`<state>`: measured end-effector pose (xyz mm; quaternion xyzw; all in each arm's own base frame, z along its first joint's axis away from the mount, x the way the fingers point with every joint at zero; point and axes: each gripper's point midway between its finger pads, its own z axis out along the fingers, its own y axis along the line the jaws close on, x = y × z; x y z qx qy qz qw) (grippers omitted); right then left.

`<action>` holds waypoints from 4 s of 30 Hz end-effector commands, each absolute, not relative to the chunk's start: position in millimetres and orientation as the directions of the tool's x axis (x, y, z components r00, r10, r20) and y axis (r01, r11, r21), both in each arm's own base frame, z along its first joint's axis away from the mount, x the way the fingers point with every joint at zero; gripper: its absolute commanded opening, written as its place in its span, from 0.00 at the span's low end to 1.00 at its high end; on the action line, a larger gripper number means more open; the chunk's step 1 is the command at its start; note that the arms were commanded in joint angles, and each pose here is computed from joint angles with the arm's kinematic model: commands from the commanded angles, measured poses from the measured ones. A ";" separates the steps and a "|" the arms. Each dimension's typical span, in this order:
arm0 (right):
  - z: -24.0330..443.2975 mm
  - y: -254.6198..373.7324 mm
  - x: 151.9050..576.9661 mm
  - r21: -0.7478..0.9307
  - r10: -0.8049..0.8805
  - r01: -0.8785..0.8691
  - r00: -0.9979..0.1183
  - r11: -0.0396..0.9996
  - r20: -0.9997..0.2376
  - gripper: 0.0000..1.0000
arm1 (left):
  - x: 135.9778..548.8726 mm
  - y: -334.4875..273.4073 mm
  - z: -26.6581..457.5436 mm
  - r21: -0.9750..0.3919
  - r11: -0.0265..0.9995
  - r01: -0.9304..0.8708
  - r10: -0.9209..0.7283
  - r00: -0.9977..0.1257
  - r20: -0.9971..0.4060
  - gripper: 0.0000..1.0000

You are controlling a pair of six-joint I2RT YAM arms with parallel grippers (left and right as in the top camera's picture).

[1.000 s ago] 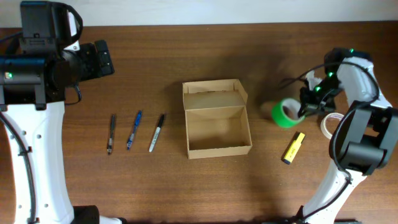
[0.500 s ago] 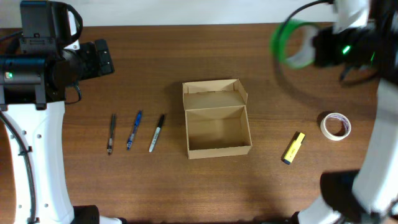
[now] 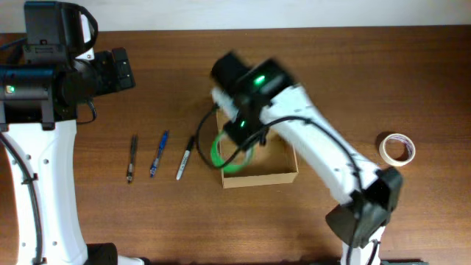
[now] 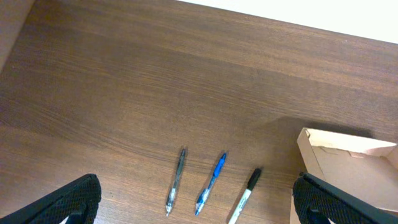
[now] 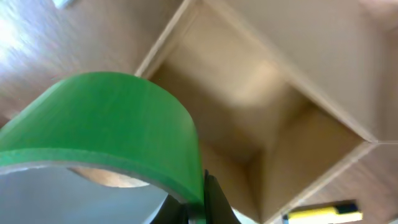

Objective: Pack container
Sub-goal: 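Lift the green tape and carry it over the cardboard box, then lower the green tape into the box and open the right gripper, then move the right gripper back over the white masking tape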

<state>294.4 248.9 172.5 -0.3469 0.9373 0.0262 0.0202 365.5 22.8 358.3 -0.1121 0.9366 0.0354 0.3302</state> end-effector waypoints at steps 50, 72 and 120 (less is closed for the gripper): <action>89.0 169.8 312.4 0.032 -0.516 -0.515 -0.855 0.856 0.056 0.04 | 366.9 18.0 359.5 -0.011 0.983 -0.185 -0.151 -0.767 -0.624 0.99; 88.2 140.0 322.9 -0.014 -0.469 -0.471 -0.880 0.882 0.073 0.04 | 366.1 17.9 358.8 -0.010 0.983 -0.185 -0.151 -0.769 -0.621 0.99; 286.7 68.0 369.3 -0.129 -0.208 -0.174 -0.919 0.976 -0.336 0.52 | 366.1 17.9 358.9 -0.011 0.983 -0.185 -0.152 -0.769 -0.621 0.99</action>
